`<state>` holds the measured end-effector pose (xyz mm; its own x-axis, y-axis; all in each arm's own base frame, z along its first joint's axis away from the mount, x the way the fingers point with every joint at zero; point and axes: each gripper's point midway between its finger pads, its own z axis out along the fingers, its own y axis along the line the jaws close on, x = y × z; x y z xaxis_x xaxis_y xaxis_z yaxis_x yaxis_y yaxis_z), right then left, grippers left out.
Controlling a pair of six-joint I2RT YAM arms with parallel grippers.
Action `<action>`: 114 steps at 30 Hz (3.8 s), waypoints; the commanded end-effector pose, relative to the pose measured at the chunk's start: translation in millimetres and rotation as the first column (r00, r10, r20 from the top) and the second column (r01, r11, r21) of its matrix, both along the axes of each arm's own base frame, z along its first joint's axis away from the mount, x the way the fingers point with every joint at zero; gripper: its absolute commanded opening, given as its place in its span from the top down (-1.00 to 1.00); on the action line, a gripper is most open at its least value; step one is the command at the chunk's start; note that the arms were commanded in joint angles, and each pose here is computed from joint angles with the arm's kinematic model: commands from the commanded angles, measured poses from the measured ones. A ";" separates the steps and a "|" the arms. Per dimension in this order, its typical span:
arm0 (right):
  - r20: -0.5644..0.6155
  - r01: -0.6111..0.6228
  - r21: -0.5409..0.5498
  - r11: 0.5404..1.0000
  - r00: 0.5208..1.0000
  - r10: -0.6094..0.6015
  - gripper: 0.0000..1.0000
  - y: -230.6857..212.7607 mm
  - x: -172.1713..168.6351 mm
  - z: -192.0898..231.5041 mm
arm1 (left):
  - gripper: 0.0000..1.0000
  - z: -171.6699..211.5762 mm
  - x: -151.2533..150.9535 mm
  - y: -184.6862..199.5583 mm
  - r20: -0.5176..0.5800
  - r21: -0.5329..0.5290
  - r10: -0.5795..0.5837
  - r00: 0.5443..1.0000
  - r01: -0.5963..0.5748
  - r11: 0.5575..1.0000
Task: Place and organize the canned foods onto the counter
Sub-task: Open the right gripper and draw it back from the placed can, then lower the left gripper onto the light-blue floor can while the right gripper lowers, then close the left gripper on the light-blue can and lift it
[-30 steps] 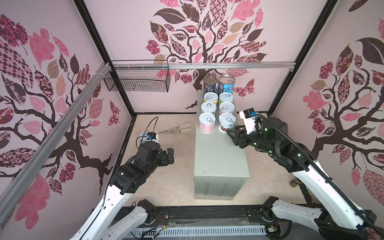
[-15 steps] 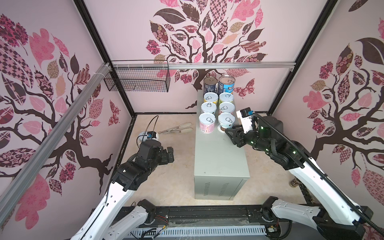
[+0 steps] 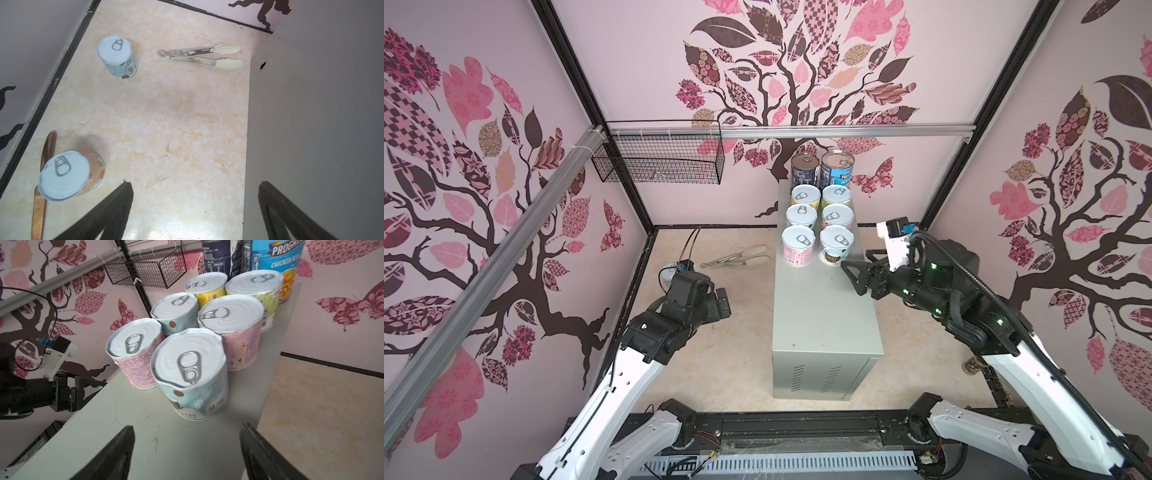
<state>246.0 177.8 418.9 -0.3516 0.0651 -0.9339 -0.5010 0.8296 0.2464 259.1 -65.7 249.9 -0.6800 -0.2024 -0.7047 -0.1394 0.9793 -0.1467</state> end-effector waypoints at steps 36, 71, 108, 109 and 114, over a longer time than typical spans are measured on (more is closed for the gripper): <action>-0.416 0.650 0.295 0.700 0.747 -0.518 -0.99 -142.2 61.2 -242.6 | -0.96 -55.2 157.7 133.6 -0.042 0.023 0.490 0.871 -0.489 0.872; -0.536 0.529 0.338 0.779 0.788 -0.303 -1.00 -97.7 66.8 -310.4 | -0.96 -168.5 240.0 197.0 -0.224 0.143 0.506 0.833 -0.486 0.862; -0.530 0.514 0.354 0.781 0.799 -0.286 -0.99 -94.9 66.0 -309.9 | -0.67 -218.9 235.3 194.6 -0.316 0.152 0.488 0.813 -0.465 0.872; -0.528 0.514 0.356 0.781 0.800 -0.286 -1.00 -95.0 66.0 -309.3 | -0.63 -216.3 235.5 194.7 -0.311 0.150 0.488 0.816 -0.465 0.873; -0.524 0.512 0.359 0.780 0.802 -0.286 -0.99 -95.2 65.1 -307.3 | -0.42 -204.3 232.8 195.6 -0.294 0.151 0.493 0.819 -0.469 0.870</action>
